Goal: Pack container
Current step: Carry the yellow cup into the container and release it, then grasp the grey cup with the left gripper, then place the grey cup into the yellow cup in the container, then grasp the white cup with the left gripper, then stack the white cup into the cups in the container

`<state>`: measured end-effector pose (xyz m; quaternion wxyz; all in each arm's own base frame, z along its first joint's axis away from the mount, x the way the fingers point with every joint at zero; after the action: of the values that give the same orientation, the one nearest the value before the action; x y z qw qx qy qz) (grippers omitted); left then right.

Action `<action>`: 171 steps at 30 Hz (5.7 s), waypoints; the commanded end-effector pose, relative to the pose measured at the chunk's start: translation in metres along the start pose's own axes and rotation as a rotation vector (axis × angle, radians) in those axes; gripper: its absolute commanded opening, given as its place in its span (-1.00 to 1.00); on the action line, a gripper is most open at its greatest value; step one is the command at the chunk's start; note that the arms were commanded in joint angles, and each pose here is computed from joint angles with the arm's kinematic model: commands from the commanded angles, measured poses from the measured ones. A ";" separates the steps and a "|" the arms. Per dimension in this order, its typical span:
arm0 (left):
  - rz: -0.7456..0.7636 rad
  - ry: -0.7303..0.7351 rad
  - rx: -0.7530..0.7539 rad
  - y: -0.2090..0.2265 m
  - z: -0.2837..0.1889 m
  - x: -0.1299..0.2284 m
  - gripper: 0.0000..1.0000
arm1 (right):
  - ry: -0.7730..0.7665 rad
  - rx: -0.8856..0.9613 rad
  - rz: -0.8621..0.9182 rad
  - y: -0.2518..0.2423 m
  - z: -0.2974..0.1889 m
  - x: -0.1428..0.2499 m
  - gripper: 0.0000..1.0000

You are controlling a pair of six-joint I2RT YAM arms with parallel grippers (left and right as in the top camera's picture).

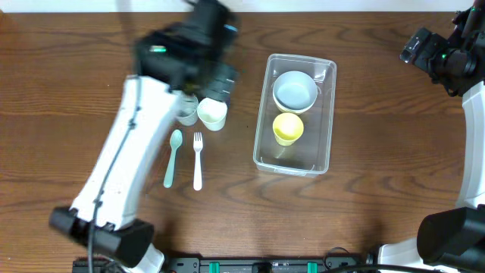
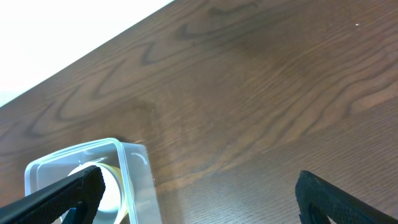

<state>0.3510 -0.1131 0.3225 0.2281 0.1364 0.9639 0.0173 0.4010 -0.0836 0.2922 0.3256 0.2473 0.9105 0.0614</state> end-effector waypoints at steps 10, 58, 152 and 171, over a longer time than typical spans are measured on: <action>-0.392 0.398 0.100 0.076 0.159 0.068 0.55 | -0.004 0.008 0.003 -0.004 -0.001 -0.001 0.98; 0.357 0.196 0.149 -0.183 0.139 0.035 -0.88 | -0.004 0.008 0.003 -0.004 -0.001 -0.001 0.99; 0.347 0.032 0.184 -0.137 0.059 0.013 0.76 | -0.004 0.008 0.003 -0.004 -0.001 -0.001 0.98; -0.192 0.470 0.023 0.041 0.160 0.108 0.88 | -0.004 0.008 0.003 -0.004 -0.001 -0.001 0.99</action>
<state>0.3507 -0.0552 0.1679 0.0457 0.0394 0.9972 0.0449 0.4010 -0.0836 0.2922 0.3256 0.2473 0.9105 0.0614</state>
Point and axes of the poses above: each gripper's point midway between its finger pads, its own z axis out along the fingers, its own y axis along the line the jaws close on, x = y × z, the point moved 5 cm from there along -z, back along the fingers, and after that the axes turned 1 degree about -z, right-handed, at the moved point
